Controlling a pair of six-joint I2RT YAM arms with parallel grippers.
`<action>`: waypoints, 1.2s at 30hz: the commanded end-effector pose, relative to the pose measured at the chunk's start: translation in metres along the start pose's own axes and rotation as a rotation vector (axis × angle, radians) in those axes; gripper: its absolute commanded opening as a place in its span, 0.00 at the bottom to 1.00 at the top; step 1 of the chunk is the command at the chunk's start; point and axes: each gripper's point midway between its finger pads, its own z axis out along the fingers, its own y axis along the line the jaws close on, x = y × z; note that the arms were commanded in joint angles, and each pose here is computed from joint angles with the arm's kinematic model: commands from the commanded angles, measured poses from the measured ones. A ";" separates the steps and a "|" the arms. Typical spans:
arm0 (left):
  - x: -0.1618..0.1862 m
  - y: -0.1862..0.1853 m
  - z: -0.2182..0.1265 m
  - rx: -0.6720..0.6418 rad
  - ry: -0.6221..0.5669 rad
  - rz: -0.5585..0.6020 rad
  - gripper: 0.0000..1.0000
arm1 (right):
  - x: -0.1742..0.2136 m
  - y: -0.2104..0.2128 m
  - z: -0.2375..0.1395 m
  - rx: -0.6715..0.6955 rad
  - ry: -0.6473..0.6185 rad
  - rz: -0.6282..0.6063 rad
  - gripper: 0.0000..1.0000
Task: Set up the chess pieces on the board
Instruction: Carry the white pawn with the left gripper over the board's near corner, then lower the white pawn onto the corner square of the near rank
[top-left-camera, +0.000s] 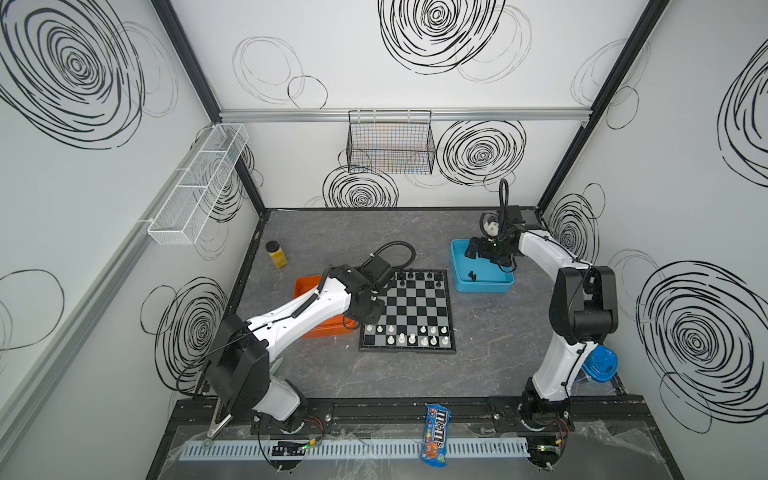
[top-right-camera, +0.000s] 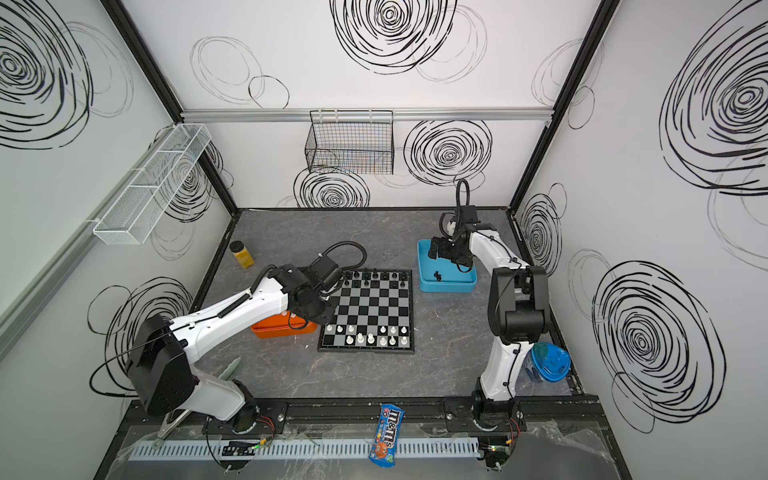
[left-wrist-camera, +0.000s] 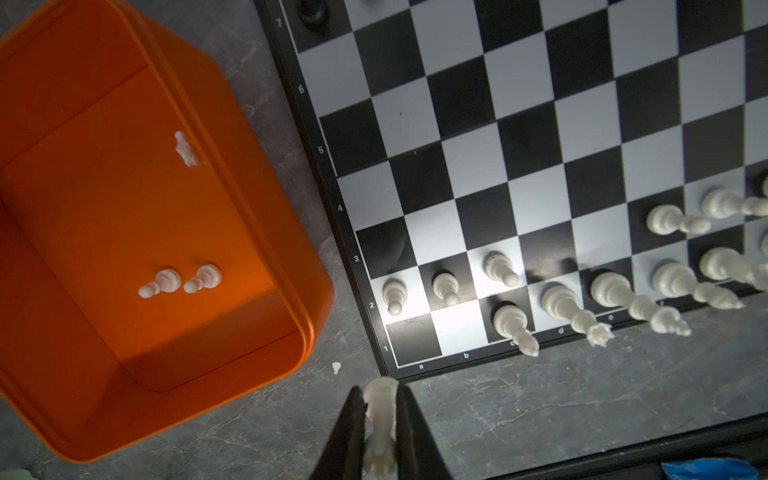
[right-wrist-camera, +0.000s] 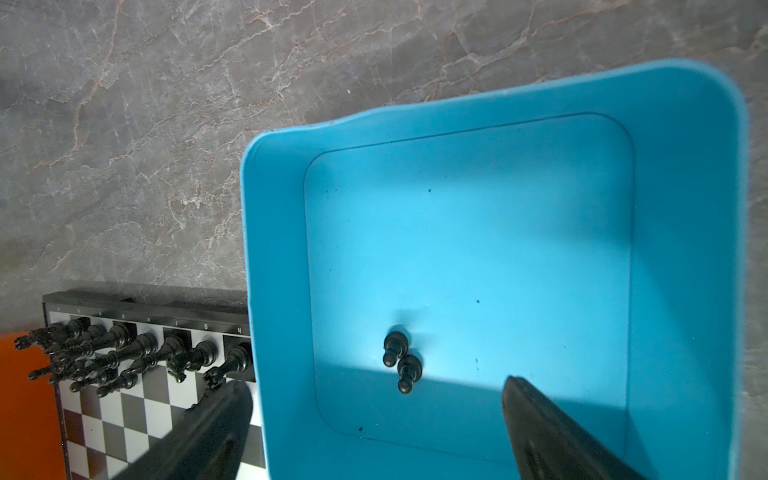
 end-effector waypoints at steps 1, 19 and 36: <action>0.009 -0.005 0.002 0.014 0.009 -0.040 0.19 | -0.007 0.004 -0.016 -0.006 -0.039 -0.020 0.98; 0.019 -0.012 0.022 0.008 0.018 -0.029 0.20 | -0.006 0.003 -0.019 0.000 -0.046 -0.019 0.98; 0.025 -0.019 0.036 0.002 0.031 -0.018 0.21 | -0.005 0.002 -0.018 0.002 -0.042 -0.020 0.98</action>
